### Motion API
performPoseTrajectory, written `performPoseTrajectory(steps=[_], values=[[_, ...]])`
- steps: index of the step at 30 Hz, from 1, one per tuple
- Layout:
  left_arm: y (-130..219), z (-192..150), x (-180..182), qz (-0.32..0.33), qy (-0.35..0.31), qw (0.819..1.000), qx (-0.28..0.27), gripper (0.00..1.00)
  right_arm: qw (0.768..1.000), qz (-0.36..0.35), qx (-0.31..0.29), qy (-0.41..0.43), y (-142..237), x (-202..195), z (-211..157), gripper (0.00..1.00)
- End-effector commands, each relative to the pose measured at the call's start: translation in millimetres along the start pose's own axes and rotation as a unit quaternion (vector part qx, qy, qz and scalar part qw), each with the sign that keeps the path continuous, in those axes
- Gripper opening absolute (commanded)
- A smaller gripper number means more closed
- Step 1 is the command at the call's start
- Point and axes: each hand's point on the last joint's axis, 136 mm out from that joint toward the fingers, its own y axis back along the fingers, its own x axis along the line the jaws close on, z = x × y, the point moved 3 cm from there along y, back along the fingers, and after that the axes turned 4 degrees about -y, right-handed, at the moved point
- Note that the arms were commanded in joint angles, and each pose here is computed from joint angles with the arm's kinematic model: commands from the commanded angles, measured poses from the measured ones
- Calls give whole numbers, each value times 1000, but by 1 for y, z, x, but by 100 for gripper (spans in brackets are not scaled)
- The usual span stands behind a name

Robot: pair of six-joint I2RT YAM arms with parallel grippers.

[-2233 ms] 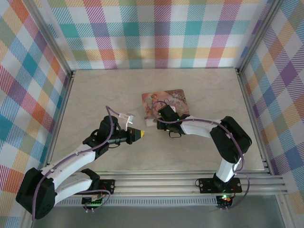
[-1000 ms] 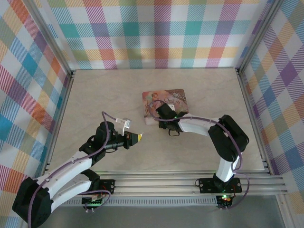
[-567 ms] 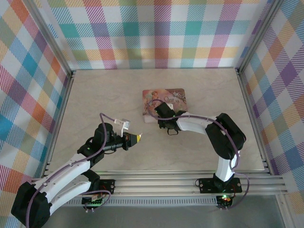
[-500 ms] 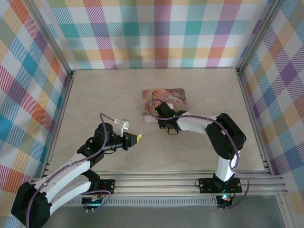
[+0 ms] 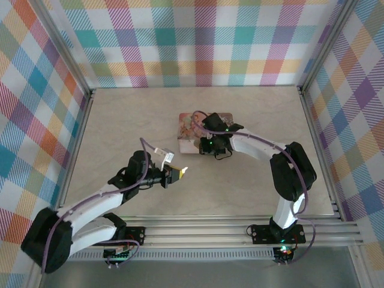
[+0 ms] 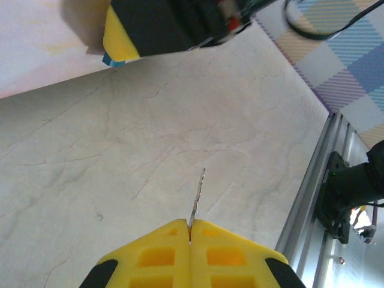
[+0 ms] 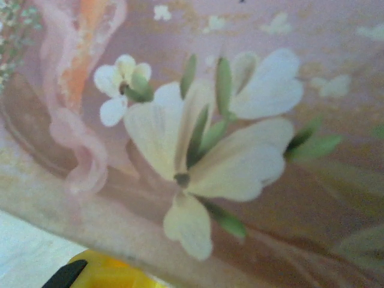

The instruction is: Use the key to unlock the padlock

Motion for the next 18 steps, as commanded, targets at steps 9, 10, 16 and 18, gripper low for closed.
performPoseTrajectory(steps=[9,10,16,18], values=[[-47,26,7,-15,-50,998,-42,0,986,135,91,-33,43,31,-8,0],[-50,25,10,-13,-49,998,-44,0,985,142,95,-33,45,32,-7,0],[-64,24,18,-18,-41,997,-66,0,978,179,105,-34,57,34,-4,0],[-65,26,20,-19,-38,996,-78,0,976,188,107,-36,62,33,-4,0]])
